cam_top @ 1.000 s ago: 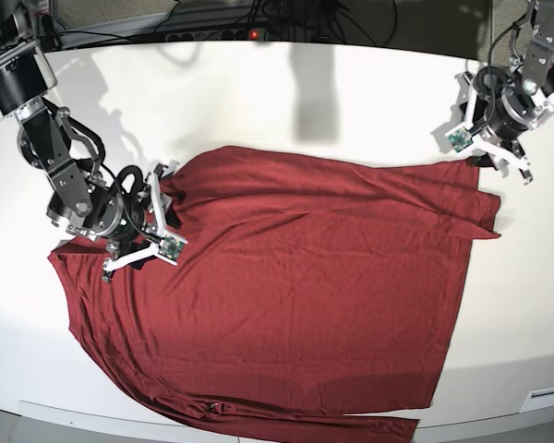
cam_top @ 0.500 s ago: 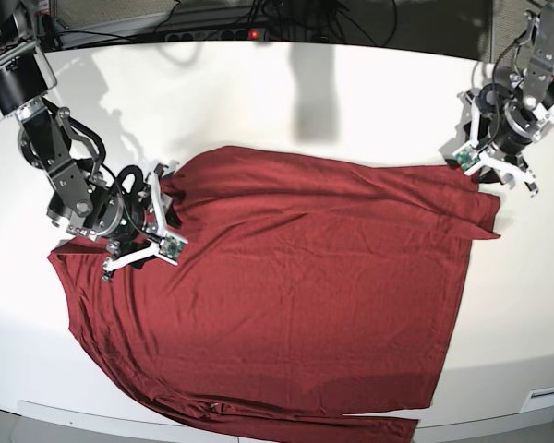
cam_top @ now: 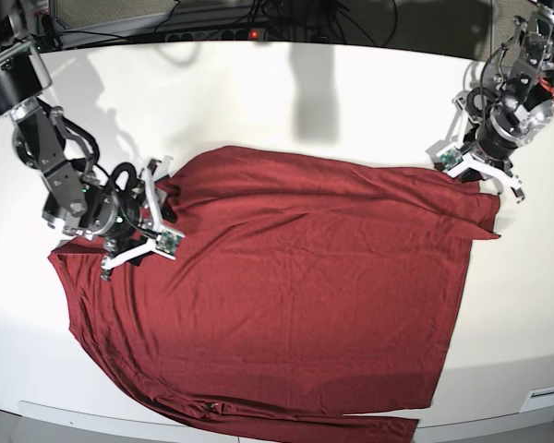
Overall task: Fold the T-shirt properly
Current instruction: 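Release the shirt with the left gripper and regrasp the shoulder edge, then lift the shirt with both grippers and drag it toward the robot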
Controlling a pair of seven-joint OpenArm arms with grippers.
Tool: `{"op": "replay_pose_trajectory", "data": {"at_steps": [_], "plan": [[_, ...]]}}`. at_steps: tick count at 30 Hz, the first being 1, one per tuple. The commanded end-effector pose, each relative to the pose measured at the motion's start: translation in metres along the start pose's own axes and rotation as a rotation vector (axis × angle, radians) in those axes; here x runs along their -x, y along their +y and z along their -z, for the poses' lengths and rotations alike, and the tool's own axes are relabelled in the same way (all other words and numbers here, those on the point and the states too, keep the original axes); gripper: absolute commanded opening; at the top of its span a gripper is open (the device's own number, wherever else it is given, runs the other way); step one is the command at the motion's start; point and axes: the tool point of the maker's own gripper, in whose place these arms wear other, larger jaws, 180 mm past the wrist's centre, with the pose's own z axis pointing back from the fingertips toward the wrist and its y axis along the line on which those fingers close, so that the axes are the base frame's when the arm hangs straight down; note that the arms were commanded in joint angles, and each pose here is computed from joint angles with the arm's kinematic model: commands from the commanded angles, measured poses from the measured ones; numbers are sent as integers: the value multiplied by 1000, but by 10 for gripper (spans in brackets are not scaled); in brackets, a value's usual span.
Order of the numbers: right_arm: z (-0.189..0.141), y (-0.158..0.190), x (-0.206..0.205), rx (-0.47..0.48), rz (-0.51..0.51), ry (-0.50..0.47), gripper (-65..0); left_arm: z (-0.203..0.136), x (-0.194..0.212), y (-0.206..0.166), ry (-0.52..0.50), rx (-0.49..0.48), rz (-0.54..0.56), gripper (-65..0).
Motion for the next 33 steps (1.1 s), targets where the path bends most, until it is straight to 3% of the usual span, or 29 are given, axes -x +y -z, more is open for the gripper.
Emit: {"op": "replay_pose_trajectory", "data": {"at_steps": [1,9,13,16,19,23,31,33], "plan": [[-13,-22,-3,47,-6,-12,-390,-2,28,-19,118,76,30,-650],[-50,-41,34,61,-24,102,-389,-1,26,-22,121,81,-1,-650],[-45,-10,53,-12,-52,140,-357,0,22,-22,115,80,-8,-650],[-34,17,59,-48,-192,161,-302,1,20,-22,112,79,-11,-650],[-25,32,52,-62,-359,126,-298,2,17,-24,110,80,-18,-650],[-17,47,54,-86,-461,149,-298,2,20,-23,124,79,-19,-650],[16,76,72,-148,-441,216,-299,2,19,-23,124,80,-19,-650],[18,78,73,-151,-435,225,-336,2,20,-23,124,80,-19,-650]]}}
